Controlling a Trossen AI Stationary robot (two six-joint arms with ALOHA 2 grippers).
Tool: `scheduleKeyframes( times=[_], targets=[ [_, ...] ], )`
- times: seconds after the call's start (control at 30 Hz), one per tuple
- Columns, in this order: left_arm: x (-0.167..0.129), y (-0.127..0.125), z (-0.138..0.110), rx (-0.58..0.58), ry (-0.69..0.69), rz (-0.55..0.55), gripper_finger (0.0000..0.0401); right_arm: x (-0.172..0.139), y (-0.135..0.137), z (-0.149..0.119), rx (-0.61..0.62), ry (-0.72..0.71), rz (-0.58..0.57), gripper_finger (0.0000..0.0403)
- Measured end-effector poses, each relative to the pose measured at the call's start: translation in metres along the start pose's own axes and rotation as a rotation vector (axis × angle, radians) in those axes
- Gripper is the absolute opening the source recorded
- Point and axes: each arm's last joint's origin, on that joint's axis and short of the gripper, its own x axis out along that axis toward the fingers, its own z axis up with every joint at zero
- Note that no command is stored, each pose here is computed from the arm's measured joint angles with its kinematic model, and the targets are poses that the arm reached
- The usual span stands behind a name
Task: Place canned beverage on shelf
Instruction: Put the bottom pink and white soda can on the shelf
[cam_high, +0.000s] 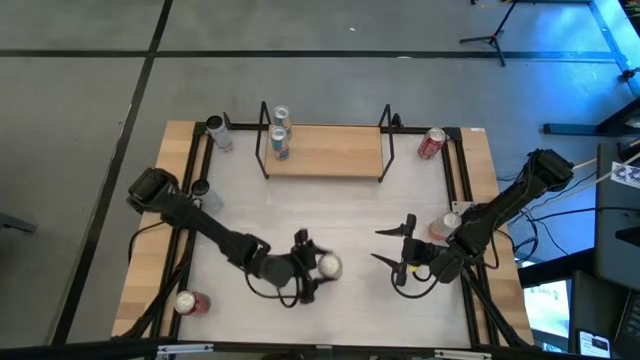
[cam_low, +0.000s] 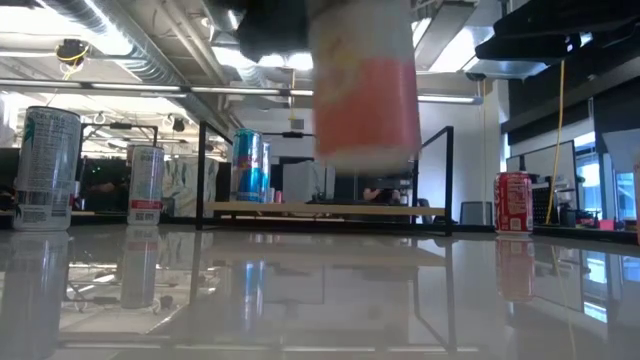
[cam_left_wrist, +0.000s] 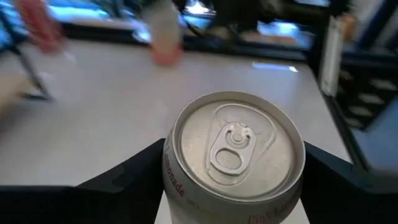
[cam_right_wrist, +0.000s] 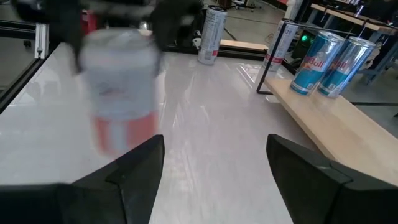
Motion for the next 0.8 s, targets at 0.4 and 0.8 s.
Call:
scheduleKeyframes(
  times=[0.4, 0.8],
  targets=[
    [0.038, 0.077, 0.061, 0.055, -0.039, 0.423, 0.0281, 0.000, 0.000, 0.000, -0.002, 0.000, -0.004, 0.0280],
    [0.059, 0.190, 0.064, -0.128, 0.049, 0.708, 0.0281, 0.000, 0.000, 0.000, -0.005, 0.002, -0.005, 0.0280]
  ],
)
